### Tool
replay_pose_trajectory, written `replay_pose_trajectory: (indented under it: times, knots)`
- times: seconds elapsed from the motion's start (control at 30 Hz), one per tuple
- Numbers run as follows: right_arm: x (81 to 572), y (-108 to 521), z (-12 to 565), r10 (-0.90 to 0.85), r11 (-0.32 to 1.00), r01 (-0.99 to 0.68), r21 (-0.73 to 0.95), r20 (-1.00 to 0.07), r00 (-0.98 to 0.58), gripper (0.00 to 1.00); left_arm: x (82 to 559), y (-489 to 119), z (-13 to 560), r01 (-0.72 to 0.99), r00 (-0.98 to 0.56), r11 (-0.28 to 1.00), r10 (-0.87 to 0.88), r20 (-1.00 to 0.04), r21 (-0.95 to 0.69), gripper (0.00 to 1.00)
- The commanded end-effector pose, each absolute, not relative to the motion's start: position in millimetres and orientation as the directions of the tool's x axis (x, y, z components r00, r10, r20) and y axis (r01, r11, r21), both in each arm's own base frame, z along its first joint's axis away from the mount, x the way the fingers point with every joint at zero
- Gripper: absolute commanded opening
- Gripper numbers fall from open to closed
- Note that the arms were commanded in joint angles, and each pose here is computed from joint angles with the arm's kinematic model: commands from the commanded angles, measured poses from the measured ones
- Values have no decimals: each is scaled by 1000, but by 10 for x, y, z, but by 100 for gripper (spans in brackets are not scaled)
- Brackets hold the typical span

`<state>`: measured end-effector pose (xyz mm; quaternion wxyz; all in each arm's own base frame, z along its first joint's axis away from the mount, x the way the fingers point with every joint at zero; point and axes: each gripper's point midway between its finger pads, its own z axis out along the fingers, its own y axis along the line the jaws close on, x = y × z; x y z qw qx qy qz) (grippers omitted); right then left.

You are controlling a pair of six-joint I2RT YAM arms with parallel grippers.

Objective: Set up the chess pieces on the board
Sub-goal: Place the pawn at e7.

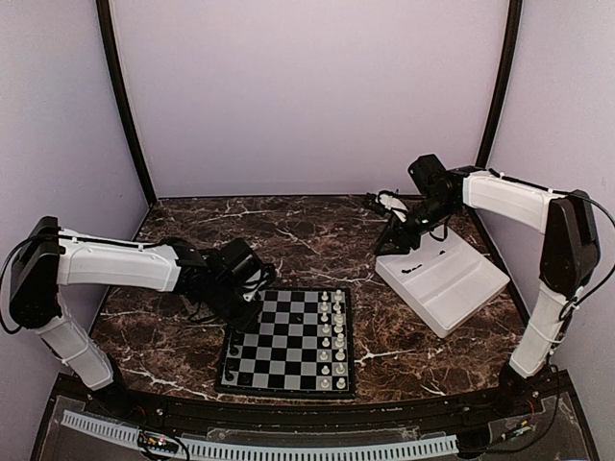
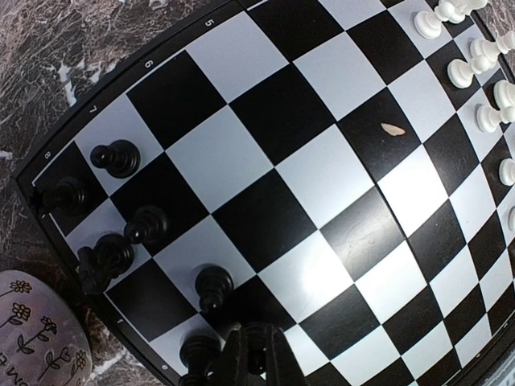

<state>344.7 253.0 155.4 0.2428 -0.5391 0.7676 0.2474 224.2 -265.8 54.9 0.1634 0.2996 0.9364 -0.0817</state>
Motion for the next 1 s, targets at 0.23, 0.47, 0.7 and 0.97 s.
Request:
replay_pose_trajectory:
  times: [0.23, 0.47, 0.7, 0.97]
  knots:
    - [3450, 2587, 1555, -709, 280, -952, 121, -642, -290, 46, 2196, -2683, 484, 610, -756, 791, 564, -334, -46, 13]
    - [3449, 2588, 1560, -709, 278, -953, 121, -643, -289, 46, 2212, -2685, 486, 609, -755, 793, 566, -331, -35, 16]
    - [3441, 2589, 1558, -709, 277, -953, 123, -643, -289, 46, 2225, -2671, 509, 604, -754, 796, 563, -338, -21, 18]
    - [3438, 2589, 1571, -708, 277, -953, 122, -645, -288, 46, 2256, -2656, 521, 603, -749, 798, 564, -347, -5, 17]
